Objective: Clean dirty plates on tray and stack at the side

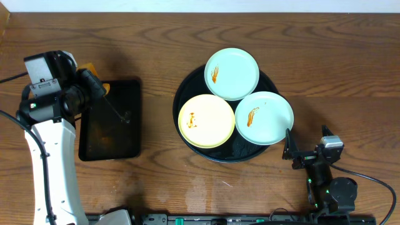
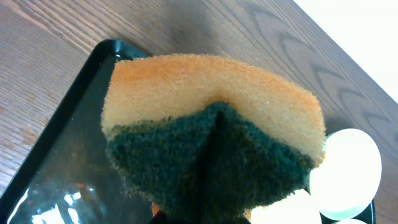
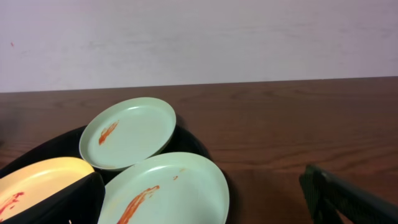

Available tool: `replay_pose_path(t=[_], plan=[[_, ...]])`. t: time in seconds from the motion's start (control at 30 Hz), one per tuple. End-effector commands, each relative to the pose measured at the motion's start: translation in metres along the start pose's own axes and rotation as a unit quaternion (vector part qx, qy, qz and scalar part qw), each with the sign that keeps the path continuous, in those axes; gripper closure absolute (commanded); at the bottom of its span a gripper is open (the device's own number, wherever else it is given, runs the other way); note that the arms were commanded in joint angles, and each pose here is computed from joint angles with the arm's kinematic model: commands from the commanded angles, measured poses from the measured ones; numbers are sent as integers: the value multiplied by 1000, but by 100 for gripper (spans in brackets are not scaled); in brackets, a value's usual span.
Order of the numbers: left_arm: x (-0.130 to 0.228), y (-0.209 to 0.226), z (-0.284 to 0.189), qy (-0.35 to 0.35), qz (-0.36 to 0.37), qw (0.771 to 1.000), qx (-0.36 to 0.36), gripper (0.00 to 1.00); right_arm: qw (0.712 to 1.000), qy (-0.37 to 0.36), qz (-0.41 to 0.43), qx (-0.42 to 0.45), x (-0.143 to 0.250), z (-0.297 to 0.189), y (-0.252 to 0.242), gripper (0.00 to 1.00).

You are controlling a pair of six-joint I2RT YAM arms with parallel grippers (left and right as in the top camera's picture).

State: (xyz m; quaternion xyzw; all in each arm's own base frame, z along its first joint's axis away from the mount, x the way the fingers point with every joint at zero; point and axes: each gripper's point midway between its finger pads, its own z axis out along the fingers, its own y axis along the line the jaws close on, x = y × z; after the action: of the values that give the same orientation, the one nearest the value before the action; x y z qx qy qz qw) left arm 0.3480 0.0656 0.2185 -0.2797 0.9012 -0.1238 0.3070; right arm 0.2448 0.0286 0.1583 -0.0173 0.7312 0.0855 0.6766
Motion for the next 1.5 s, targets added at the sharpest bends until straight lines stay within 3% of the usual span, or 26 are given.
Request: replay_pose_path(t=[0.0,1.47], plan=[[-10,-7,-10,-20,11,1000,13,93,1000,1,-5,4,1,0,-2,1],[-2,3,-9,-5,27,1000,-11,93,1000,1,-4,4,1,0,-2,1]])
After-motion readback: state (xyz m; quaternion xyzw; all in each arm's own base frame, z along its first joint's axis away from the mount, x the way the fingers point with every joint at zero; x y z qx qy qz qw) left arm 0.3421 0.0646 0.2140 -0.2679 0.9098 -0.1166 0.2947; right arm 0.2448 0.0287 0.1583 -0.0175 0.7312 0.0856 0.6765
